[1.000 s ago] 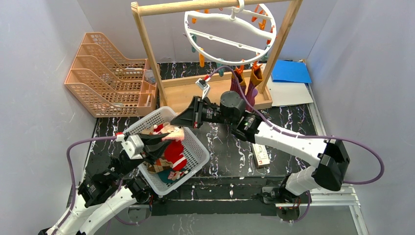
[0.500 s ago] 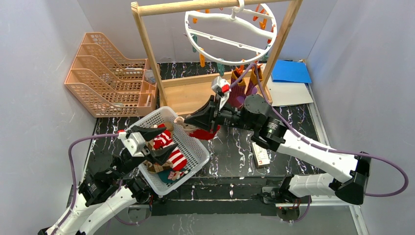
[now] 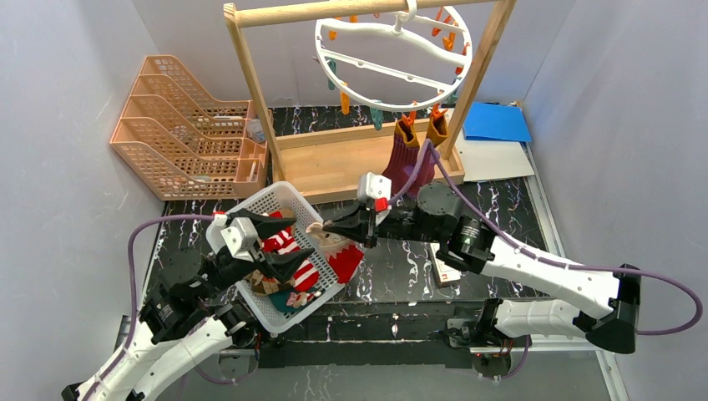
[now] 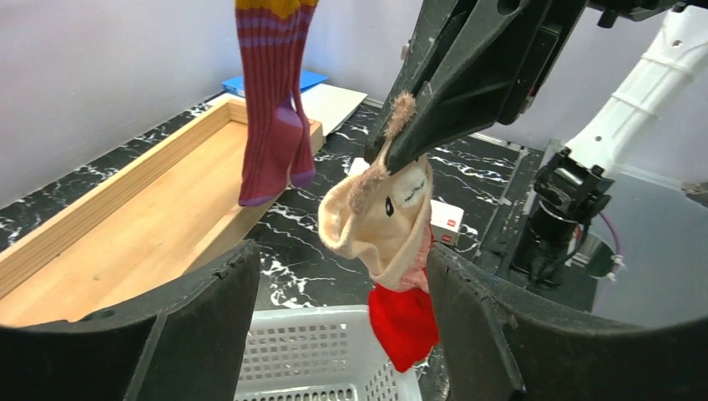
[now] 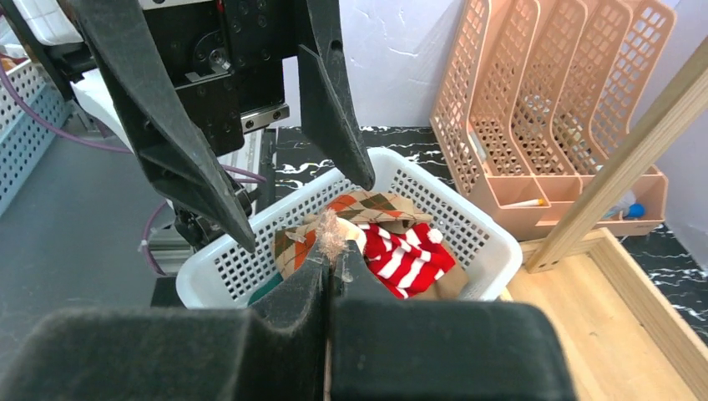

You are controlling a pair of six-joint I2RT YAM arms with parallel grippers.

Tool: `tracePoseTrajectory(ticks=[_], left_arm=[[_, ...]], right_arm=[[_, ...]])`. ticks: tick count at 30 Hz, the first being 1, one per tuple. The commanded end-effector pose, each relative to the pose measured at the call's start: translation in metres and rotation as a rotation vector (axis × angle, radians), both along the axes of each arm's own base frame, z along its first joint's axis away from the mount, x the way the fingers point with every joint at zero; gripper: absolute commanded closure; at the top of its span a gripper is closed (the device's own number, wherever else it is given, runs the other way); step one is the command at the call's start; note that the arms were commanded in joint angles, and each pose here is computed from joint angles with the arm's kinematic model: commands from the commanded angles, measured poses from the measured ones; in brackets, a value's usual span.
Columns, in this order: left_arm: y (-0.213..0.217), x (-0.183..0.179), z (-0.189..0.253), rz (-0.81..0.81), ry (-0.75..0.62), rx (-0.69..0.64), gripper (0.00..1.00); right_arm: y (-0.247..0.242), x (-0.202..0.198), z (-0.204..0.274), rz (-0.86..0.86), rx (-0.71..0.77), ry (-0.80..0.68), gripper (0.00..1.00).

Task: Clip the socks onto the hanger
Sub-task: Pick up the sock from the bin.

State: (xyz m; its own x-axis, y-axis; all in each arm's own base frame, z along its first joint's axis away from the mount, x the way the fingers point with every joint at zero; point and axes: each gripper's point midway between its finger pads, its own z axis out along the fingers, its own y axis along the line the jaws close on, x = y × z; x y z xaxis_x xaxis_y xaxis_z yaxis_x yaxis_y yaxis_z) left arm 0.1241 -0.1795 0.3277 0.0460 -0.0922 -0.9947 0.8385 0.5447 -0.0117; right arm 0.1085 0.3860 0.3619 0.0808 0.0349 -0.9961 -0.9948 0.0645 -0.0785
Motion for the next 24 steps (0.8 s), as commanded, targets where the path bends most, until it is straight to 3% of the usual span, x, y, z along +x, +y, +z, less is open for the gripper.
tracePoseTrajectory(ticks=[1,13,24], left_arm=[[-0.009,-0.016,0.021,-0.096,-0.005,-0.055,0.3],[-0.027,-0.027,0.033,-0.215,0.003,-0.118,0.33],[-0.03,-0.026,0.031,-0.218,0.019,-0.114,0.37]], right_arm=[[-0.018,-0.002,0.028,-0.025,0.086,-0.13,0.99],[-0.027,-0.013,0.027,0.005,0.129,-0.116,0.99],[-0.027,-0.027,0.056,0.075,0.265,-0.077,0.99]])
